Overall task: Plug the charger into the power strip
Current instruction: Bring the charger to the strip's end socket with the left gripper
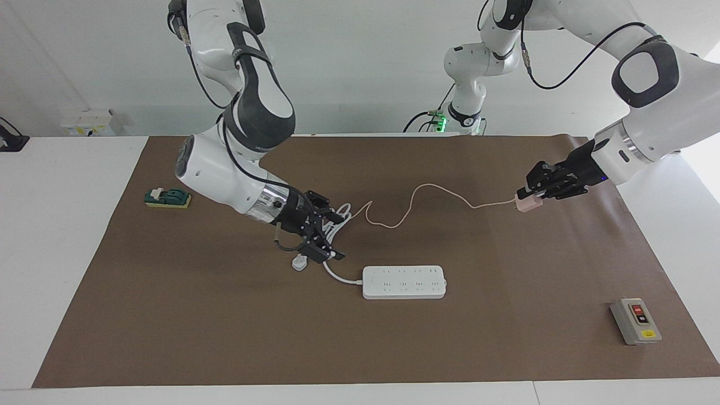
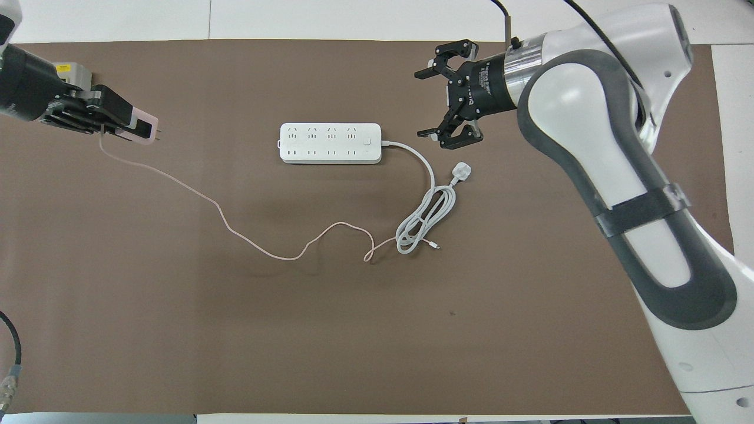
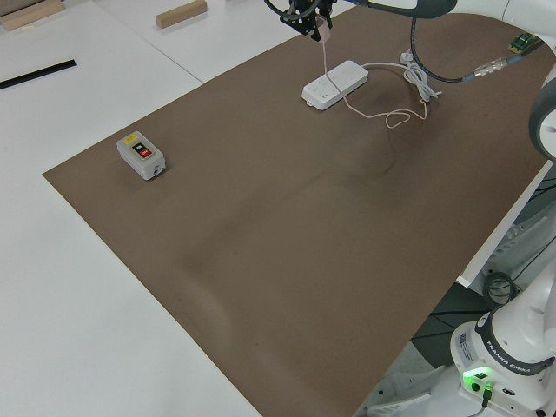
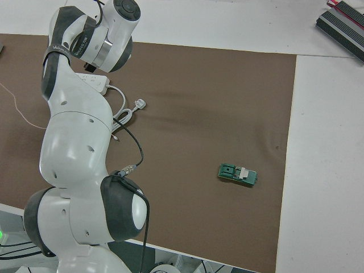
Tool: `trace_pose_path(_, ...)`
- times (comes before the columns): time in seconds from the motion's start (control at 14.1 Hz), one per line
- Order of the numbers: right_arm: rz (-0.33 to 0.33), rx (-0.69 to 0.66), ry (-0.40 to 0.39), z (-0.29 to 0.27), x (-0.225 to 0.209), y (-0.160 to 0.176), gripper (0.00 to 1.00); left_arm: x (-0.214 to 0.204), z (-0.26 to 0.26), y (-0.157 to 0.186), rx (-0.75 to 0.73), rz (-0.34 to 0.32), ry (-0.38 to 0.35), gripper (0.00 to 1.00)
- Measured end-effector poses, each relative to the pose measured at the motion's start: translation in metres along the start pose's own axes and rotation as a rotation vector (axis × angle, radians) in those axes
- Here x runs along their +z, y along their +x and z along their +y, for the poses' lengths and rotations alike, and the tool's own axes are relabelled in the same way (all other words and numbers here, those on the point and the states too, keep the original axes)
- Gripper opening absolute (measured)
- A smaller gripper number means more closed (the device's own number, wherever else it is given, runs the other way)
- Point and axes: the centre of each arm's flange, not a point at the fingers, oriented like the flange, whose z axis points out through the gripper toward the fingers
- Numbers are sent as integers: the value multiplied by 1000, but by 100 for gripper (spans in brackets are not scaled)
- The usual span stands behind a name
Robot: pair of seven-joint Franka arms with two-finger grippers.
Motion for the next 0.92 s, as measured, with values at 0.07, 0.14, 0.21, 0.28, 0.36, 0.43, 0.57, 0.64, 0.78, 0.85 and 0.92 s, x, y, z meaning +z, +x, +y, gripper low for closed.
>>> trace_pose_path(0.07,15,-1,-15,1,-14,6,100,-9,-3,-2,-5,26,15,31)
trace_pose_path(0.14,34,-9,-31,3,-26,10,100,-14,-6,-3,-20,41,51,31)
trace_pose_path(0.21,51,-22,-46,5,-37,12,100,-16,-8,-4,-65,48,86,31)
trace_pose_path(0.28,60,-36,-57,7,-45,13,100,-17,-10,-4,-147,52,108,31)
trace_pose_path(0.36,65,-55,-70,9,-53,16,100,-16,-10,-4,-251,57,130,31)
trace_pose_path(0.43,70,-77,-83,11,-61,21,100,-14,-8,-4,-326,61,159,31)
trace_pose_path(0.57,75,-127,-105,13,-75,33,100,-7,2,-3,-375,62,201,31)
trace_pose_path(0.64,78,-147,-113,14,-82,39,100,-5,6,-3,-389,63,213,31)
trace_pose_path(0.78,92,-179,-124,16,-95,48,100,-4,8,-3,-422,70,223,31)
trace_pose_path(0.85,101,-201,-131,17,-100,52,100,-5,10,-4,-443,75,223,31)
trace_pose_path(0.92,115,-235,-144,19,-106,54,100,-3,16,-4,-468,79,224,31)
